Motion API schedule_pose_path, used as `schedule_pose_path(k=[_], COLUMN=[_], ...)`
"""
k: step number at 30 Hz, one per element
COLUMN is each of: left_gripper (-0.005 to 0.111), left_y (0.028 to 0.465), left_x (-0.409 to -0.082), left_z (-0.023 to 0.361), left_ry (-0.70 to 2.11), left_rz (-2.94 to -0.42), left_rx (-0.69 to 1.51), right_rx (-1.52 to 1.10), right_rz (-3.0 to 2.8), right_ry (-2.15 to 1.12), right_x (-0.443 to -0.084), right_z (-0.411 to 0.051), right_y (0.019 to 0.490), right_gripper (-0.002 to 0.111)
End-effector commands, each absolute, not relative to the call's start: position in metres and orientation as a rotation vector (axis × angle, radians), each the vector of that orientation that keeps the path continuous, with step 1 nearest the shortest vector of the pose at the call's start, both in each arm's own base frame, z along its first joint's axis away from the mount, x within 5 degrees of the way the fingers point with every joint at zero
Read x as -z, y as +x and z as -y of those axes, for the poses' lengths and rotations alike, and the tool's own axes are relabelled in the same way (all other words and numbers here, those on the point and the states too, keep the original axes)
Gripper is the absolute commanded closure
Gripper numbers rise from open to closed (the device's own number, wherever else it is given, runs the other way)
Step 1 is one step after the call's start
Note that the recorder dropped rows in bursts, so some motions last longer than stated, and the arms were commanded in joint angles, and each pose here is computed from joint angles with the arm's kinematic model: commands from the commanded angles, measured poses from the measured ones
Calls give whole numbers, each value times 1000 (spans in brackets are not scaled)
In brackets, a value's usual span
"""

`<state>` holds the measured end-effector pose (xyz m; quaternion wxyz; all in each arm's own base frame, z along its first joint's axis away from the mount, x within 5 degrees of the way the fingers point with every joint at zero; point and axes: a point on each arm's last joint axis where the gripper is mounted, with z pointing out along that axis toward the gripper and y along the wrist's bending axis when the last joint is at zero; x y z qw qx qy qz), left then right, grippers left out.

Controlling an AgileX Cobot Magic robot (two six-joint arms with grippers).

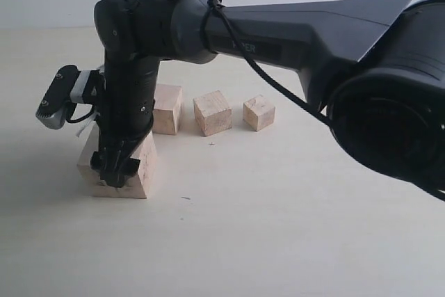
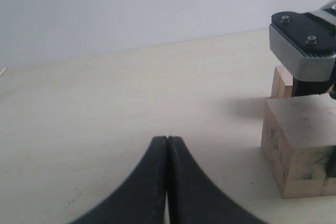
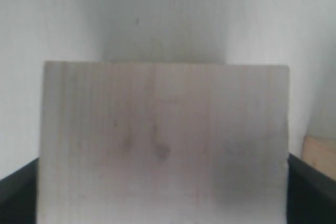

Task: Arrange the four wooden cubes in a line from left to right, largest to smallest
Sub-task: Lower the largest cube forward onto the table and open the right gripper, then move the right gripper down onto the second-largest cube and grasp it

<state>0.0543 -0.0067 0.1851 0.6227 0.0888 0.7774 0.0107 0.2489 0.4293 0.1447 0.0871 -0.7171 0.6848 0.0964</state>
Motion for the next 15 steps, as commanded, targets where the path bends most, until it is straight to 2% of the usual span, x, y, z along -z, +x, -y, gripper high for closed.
schedule_pose_path(k=[1, 3, 8, 11, 15], left_gripper=[107, 107, 107, 107, 107], left_y=[54, 54, 54, 54, 54], left_x=[-186, -186, -186, -186, -186], left_z=[7, 7, 7, 7, 7], left_ry=[201, 201, 202, 202, 202], left_rz=[-1776, -1776, -1778, -1778, -1778], left_rx=[-26, -26, -26, -26, -26], right_rx=[-240, -260, -302, -275, -261], right_rz=[-2042, -2021, -1927, -1861, -1844], right_ry=[-2120, -2094, -2004, -1929, -1824], right_x=[-146, -162, -229, -275, -313], right_z=[-425, -425, -417, -401, -376], right_y=[253, 252, 246, 247, 260], right_gripper=[7, 3, 3, 3, 3])
